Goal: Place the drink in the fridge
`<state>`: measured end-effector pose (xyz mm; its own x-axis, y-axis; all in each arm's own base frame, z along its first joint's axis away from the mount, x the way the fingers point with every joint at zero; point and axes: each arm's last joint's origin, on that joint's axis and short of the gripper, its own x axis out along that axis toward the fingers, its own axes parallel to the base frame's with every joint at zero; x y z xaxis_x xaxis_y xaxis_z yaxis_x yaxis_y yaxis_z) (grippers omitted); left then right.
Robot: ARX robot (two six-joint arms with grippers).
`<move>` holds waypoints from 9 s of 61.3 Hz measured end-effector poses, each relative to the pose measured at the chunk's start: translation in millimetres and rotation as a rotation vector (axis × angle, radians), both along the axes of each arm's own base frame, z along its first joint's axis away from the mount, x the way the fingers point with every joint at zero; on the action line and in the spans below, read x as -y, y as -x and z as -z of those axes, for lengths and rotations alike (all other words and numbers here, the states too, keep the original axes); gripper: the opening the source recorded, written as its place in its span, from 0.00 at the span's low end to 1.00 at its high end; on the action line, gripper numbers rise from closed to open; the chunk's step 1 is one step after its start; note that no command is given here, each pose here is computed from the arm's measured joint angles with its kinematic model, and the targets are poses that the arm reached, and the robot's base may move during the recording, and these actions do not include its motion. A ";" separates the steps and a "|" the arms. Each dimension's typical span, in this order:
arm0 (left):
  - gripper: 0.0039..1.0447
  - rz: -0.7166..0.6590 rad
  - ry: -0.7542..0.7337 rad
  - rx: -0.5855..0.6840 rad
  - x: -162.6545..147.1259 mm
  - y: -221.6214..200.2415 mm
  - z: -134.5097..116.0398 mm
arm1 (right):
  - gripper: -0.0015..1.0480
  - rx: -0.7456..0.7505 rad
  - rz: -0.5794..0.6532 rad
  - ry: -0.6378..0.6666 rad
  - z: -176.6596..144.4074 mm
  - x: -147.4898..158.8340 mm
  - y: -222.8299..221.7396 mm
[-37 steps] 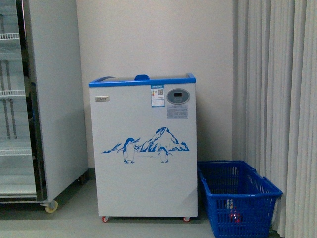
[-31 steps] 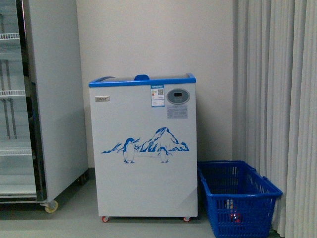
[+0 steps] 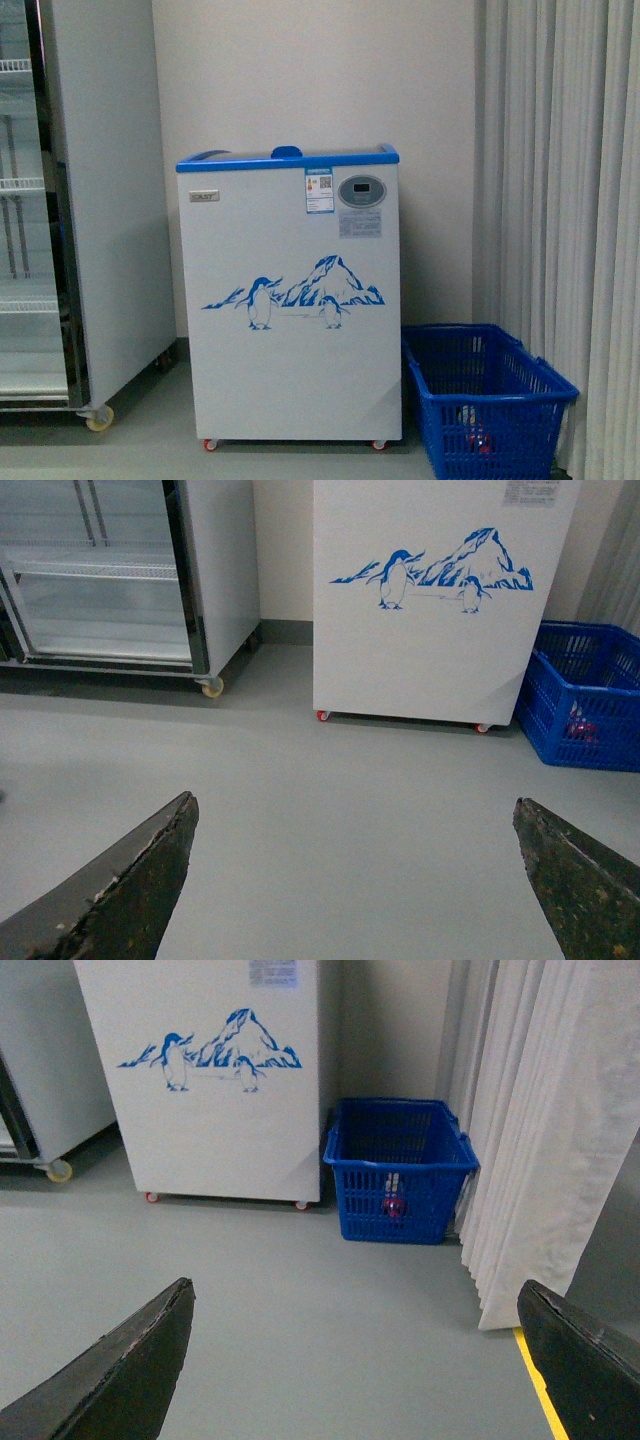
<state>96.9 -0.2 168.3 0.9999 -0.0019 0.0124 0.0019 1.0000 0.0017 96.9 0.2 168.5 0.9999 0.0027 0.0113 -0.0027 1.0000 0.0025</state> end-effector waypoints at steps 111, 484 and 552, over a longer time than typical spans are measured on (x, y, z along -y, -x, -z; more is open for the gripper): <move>0.92 0.000 0.000 0.000 0.0 0.0 0.0 | 0.93 0.000 0.000 0.000 0.0 0.0 0.0; 0.92 0.000 0.000 0.000 0.0 0.0 0.0 | 0.36 0.013 0.126 -0.037 -118.3 -13.1 -5.2; 0.92 0.000 0.000 0.000 0.0 0.0 0.0 | 0.35 0.012 0.126 -0.034 -118.1 -13.1 -5.4</move>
<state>96.9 -0.2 168.3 0.9999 -0.0015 0.0120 0.0015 1.0000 0.0021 102.3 13.3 286.7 0.9921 -0.1237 0.0213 0.1229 0.9917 0.0369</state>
